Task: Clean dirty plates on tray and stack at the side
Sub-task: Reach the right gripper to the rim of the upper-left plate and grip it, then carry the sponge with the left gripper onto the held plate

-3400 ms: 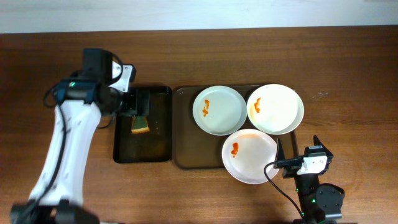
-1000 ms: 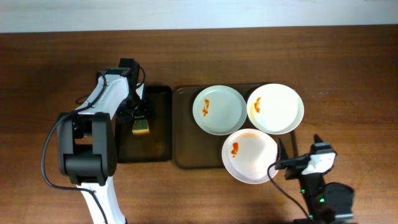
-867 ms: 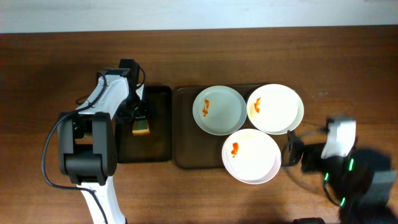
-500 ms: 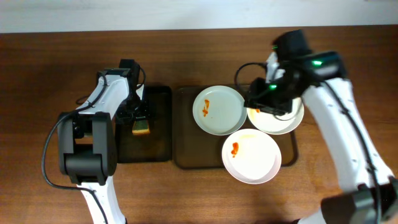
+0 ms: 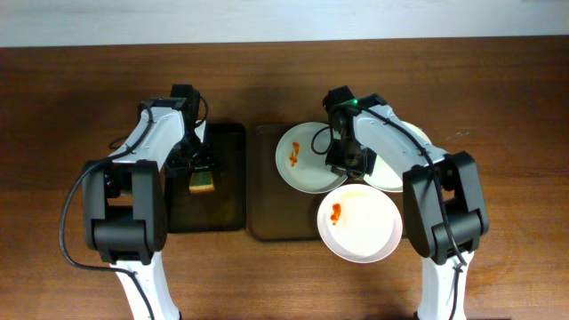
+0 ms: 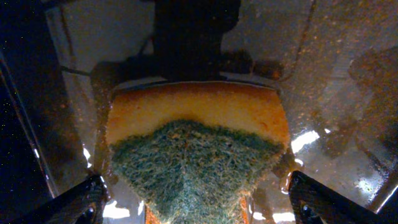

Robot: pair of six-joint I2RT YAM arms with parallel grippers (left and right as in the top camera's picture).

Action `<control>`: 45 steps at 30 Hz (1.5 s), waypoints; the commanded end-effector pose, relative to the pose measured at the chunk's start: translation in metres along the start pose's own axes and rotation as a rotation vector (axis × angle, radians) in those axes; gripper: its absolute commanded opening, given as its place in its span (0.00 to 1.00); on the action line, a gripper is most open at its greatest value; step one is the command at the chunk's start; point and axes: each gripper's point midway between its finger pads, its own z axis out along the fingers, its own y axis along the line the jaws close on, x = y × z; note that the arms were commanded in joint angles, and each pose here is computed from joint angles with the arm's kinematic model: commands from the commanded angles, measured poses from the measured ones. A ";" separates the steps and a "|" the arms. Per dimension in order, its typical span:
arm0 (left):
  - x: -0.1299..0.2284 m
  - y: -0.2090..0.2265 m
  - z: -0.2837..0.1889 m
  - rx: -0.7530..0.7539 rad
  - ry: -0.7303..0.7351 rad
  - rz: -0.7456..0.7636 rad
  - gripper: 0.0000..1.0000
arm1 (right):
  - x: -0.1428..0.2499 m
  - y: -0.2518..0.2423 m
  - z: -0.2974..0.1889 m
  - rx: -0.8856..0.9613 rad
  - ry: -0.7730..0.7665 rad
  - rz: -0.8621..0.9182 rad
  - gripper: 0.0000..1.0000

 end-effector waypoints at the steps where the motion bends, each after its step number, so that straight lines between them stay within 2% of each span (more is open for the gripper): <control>1: 0.002 -0.002 0.005 0.006 0.014 0.004 0.91 | -0.002 -0.002 0.005 0.017 -0.011 0.017 0.18; 2: 0.002 -0.002 0.005 0.005 0.015 0.004 0.91 | -0.003 -0.002 0.005 0.014 -0.014 0.017 0.08; 3: 0.002 -0.002 0.005 0.006 0.014 0.004 0.91 | -0.003 -0.001 0.005 0.012 -0.017 0.017 0.04; 7: -0.003 -0.003 0.005 0.009 -0.006 0.005 0.91 | -0.007 0.002 0.005 0.000 -0.032 0.016 0.04; 9: -0.004 -0.003 0.005 0.009 -0.007 0.005 0.84 | -0.008 0.003 0.005 -0.004 -0.037 0.017 0.04; 11: -0.004 -0.003 0.005 0.009 -0.009 0.005 0.47 | -0.010 0.004 0.005 -0.011 -0.044 0.017 0.04; 12: -0.004 -0.003 0.005 0.009 -0.008 0.005 0.38 | -0.010 0.004 0.005 -0.010 -0.044 0.017 0.04; 13: -0.004 -0.003 0.005 0.009 -0.008 0.005 0.19 | -0.010 0.004 0.005 -0.011 -0.043 0.017 0.04; 14: -0.004 -0.003 0.006 0.009 -0.008 0.005 0.06 | -0.010 0.004 0.005 -0.011 -0.043 0.017 0.04; 15: -0.004 -0.003 0.006 0.009 -0.008 0.005 0.28 | -0.010 0.004 0.005 -0.011 -0.043 0.017 0.04; 16: -0.004 -0.003 0.005 0.009 -0.010 0.005 0.59 | -0.010 0.004 0.005 -0.012 -0.045 0.018 0.05; 17: -0.008 -0.003 0.005 0.011 -0.025 0.006 0.68 | -0.013 0.006 0.005 -0.020 -0.055 0.018 0.04; 19: -0.016 -0.005 0.005 0.016 -0.056 0.007 0.61 | -0.013 0.007 0.005 -0.022 -0.058 0.018 0.04; 21: -0.018 -0.005 0.005 0.017 -0.068 0.008 0.18 | -0.013 0.007 0.005 -0.022 -0.058 0.017 0.04; 22: -0.021 -0.005 0.005 0.018 -0.079 0.008 0.12 | -0.013 0.007 0.005 -0.022 -0.057 0.014 0.04; 23: -0.024 -0.006 0.005 0.020 -0.090 0.009 0.27 | -0.013 0.007 0.005 -0.022 -0.057 0.014 0.04; 24: -0.025 -0.006 0.005 0.020 -0.093 0.009 0.49 | -0.013 0.007 0.005 -0.022 -0.057 0.014 0.04; 25: -0.025 -0.006 0.005 0.020 -0.094 0.009 0.14 | -0.013 0.007 0.005 -0.022 -0.057 0.014 0.04; 26: -0.024 -0.006 0.005 0.020 -0.092 0.009 0.00 | -0.013 0.007 0.005 -0.022 -0.057 0.014 0.04; 29: -0.024 -0.004 -0.015 0.016 -0.088 0.006 0.00 | -0.008 0.019 0.002 -0.088 -0.024 -0.091 0.04; 32: -0.042 -0.008 -0.084 0.036 -0.238 0.008 0.00 | -0.007 0.024 -0.004 -0.114 -0.012 -0.124 0.04; 34: -0.046 0.003 -0.106 -0.027 -0.310 0.001 0.00 | -0.006 0.024 -0.008 -0.112 -0.008 -0.135 0.04; 38: -0.043 -0.001 -0.110 -0.197 -0.328 0.055 0.00 | -0.005 0.024 -0.008 -0.111 -0.002 -0.143 0.04; 40: -0.044 -0.016 -0.111 -0.219 -0.349 0.092 0.00 | -0.005 0.024 -0.008 -0.111 -0.002 -0.143 0.04; 41: -0.045 -0.025 -0.109 -0.193 -0.353 0.102 0.00 | -0.005 0.024 -0.008 -0.111 -0.002 -0.143 0.04; 43: -0.044 -0.071 -0.107 0.102 -0.338 0.157 0.00 | -0.005 0.024 -0.008 -0.112 -0.001 -0.143 0.04; 45: -0.043 -0.112 -0.116 0.297 -0.355 0.242 0.00 | -0.003 0.027 -0.008 -0.130 0.010 -0.144 0.04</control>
